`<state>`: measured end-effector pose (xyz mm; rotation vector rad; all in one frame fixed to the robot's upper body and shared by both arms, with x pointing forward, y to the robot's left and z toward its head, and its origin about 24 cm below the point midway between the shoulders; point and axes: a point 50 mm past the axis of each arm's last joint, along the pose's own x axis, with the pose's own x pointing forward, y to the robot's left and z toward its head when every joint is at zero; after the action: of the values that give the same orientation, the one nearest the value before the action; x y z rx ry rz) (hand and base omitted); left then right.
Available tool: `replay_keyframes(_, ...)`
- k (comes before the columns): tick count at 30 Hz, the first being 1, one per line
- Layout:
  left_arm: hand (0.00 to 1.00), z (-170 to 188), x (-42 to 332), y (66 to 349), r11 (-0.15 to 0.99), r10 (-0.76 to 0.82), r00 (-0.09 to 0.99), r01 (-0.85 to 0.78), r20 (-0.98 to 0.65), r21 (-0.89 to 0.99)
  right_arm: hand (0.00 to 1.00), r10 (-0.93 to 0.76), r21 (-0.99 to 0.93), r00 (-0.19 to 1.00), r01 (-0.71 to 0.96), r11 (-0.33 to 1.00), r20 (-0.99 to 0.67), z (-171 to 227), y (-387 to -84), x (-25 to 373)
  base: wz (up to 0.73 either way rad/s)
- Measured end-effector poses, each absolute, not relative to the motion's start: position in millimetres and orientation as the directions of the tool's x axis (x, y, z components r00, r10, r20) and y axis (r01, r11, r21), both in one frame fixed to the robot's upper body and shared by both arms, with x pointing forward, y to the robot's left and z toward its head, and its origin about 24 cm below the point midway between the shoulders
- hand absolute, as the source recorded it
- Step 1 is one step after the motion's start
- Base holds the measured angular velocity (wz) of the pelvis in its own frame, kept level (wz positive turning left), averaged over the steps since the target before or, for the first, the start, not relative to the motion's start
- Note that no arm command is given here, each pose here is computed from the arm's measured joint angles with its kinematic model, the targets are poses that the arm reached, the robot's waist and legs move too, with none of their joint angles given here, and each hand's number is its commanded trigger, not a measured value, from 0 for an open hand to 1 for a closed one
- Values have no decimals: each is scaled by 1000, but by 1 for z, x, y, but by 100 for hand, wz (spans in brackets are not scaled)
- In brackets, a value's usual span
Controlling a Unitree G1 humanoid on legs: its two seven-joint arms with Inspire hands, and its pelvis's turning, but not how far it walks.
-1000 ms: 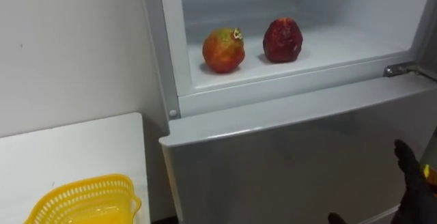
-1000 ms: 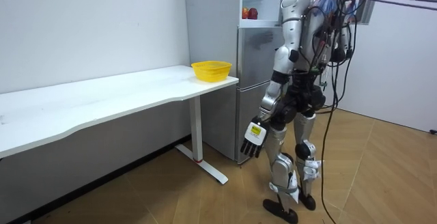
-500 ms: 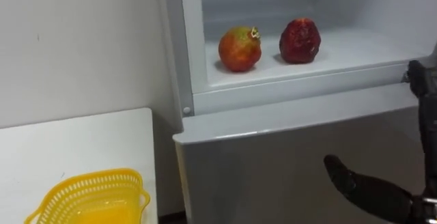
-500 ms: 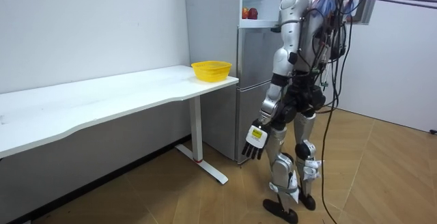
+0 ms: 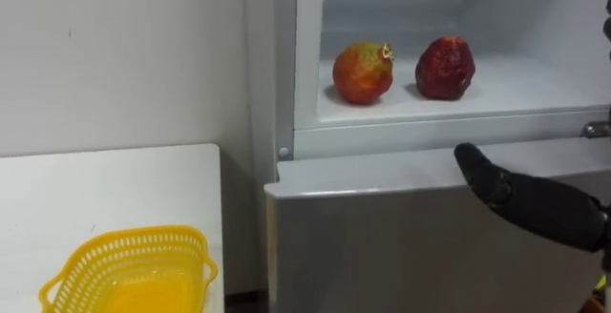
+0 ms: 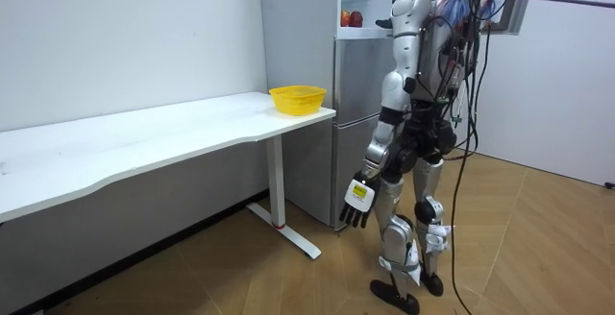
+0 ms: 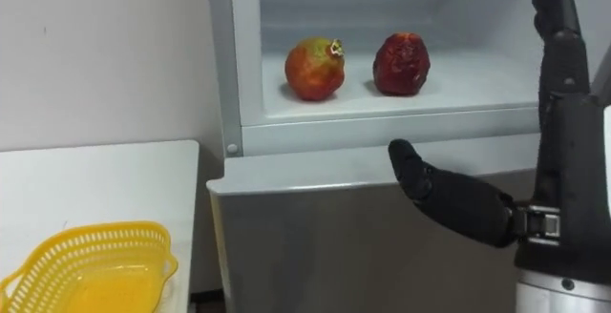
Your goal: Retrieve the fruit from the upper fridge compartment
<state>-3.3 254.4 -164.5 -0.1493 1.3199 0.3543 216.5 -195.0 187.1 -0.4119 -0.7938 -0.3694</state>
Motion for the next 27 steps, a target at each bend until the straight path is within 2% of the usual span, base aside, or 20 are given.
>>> replay_keyframes(7, 0, -166, -3, 249, 954, 163, 185, -279, -969, 108, 0, -172, -182, 676, 419, 890, 716, 188, -201, 229, 0)
replay_keyframes(15, 0, -166, -2, 250, 964, 160, 179, -238, -971, 115, 0, -183, -172, 659, 436, 883, 730, 198, -204, 240, 0)
replay_keyframes(23, 0, -166, 6, 251, 968, 160, 190, -224, -969, 116, 0, -109, -232, 684, 386, 893, 721, 207, -198, 252, 0)
replay_keyframes(27, 0, -165, 11, 253, 974, 164, 205, -190, -965, 125, 0, -68, -252, 655, 382, 889, 752, 223, -195, 256, 4)
